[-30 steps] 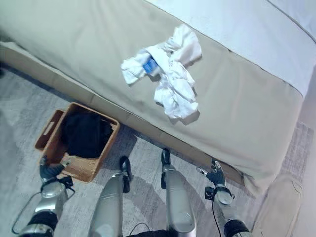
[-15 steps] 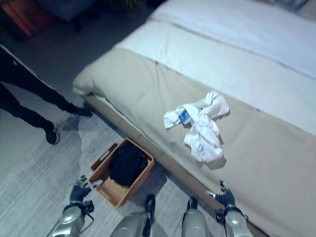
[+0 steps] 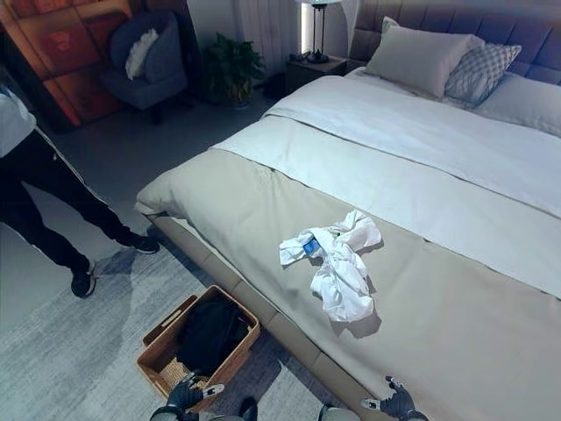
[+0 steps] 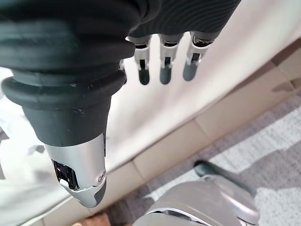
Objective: Pick up clothes into the bucket
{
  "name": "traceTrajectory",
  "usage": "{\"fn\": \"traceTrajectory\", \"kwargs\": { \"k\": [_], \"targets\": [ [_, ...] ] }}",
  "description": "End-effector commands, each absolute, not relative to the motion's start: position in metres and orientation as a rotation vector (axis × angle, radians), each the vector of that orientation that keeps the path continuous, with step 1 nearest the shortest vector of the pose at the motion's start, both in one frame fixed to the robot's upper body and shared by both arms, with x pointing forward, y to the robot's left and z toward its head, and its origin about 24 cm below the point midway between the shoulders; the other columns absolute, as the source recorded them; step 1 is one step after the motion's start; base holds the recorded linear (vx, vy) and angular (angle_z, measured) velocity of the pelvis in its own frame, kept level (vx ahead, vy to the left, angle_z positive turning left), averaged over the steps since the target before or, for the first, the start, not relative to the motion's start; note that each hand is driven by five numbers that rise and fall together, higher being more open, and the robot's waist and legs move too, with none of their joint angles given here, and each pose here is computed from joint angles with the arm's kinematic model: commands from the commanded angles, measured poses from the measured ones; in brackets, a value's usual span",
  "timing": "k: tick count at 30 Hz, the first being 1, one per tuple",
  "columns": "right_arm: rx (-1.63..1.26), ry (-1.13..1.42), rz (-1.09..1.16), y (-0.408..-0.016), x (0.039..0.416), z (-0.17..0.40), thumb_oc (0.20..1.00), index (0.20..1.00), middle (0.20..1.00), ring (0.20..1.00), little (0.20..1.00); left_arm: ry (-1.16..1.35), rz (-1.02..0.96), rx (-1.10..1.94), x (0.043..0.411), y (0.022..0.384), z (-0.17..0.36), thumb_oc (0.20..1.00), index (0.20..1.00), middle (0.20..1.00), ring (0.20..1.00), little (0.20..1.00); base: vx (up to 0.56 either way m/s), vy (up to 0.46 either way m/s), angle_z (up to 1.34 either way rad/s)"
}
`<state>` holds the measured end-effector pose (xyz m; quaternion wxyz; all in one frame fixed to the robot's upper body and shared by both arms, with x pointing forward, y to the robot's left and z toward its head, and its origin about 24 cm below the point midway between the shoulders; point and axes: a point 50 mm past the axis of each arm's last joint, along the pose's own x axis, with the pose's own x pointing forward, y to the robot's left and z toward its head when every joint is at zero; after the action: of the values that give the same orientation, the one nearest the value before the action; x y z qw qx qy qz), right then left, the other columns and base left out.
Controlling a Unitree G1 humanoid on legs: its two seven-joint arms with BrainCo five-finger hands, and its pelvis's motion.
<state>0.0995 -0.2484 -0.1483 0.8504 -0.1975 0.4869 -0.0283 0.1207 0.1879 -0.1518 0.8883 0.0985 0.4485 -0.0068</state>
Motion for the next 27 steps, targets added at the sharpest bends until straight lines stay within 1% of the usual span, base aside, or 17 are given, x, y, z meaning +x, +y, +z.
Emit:
{"fn": "traceTrajectory", "kwargs": {
  "k": [1, 5, 14, 17, 18, 20, 24, 27],
  "targets": [
    [-0.448, 0.982, -0.057, -0.247, 0.114, -0.145, 1.000, 1.000, 1.000, 1.000, 1.000, 0.869, -0.176, 0.317, 0.132, 0.174, -0.148, 1.000, 1.000, 1.000, 1.000, 1.000, 0.03, -0.005, -0.03],
    [-0.409, 0.982, -0.083, -0.244, 0.112, -0.146, 1.000, 1.000, 1.000, 1.000, 1.000, 0.897, -0.109, 0.315, 0.128, 0.182, -0.149, 1.000, 1.000, 1.000, 1.000, 1.000, 0.04, 0.001, -0.01],
    [-0.399, 0.928, -0.091, -0.238, 0.129, -0.141, 1.000, 1.000, 1.000, 1.000, 1.000, 0.963, 0.002, 0.317, 0.117, 0.202, -0.154, 1.000, 1.000, 1.000, 1.000, 1.000, 0.03, 0.024, 0.01],
    [-0.394, 0.845, -0.134, -0.241, 0.150, -0.131, 1.000, 1.000, 1.000, 1.000, 1.000, 0.993, 0.031, 0.316, 0.107, 0.205, -0.156, 1.000, 1.000, 1.000, 1.000, 1.000, 0.02, 0.031, 0.00],
    [-0.394, 0.845, -0.134, -0.241, 0.150, -0.131, 1.000, 1.000, 1.000, 1.000, 1.000, 0.992, 0.031, 0.316, 0.107, 0.205, -0.156, 1.000, 1.000, 1.000, 1.000, 1.000, 0.01, 0.040, -0.01],
    [-0.412, 0.736, -0.165, -0.245, 0.177, -0.115, 1.000, 1.000, 1.000, 1.000, 1.000, 0.994, 0.035, 0.315, 0.104, 0.204, -0.157, 1.000, 1.000, 1.000, 1.000, 1.000, -0.01, 0.043, 0.00],
    [-0.451, 0.590, -0.250, -0.253, 0.214, -0.089, 1.000, 1.000, 1.000, 1.000, 1.000, 0.938, 0.044, 0.316, 0.112, 0.199, -0.153, 1.000, 1.000, 1.000, 1.000, 1.000, -0.03, 0.036, -0.03],
    [-0.523, 0.449, -0.287, -0.256, 0.248, -0.060, 1.000, 1.000, 1.000, 1.000, 1.000, 0.865, 0.034, 0.321, 0.125, 0.193, -0.146, 1.000, 1.000, 1.000, 1.000, 1.000, -0.09, 0.031, 0.01]
  ]
}}
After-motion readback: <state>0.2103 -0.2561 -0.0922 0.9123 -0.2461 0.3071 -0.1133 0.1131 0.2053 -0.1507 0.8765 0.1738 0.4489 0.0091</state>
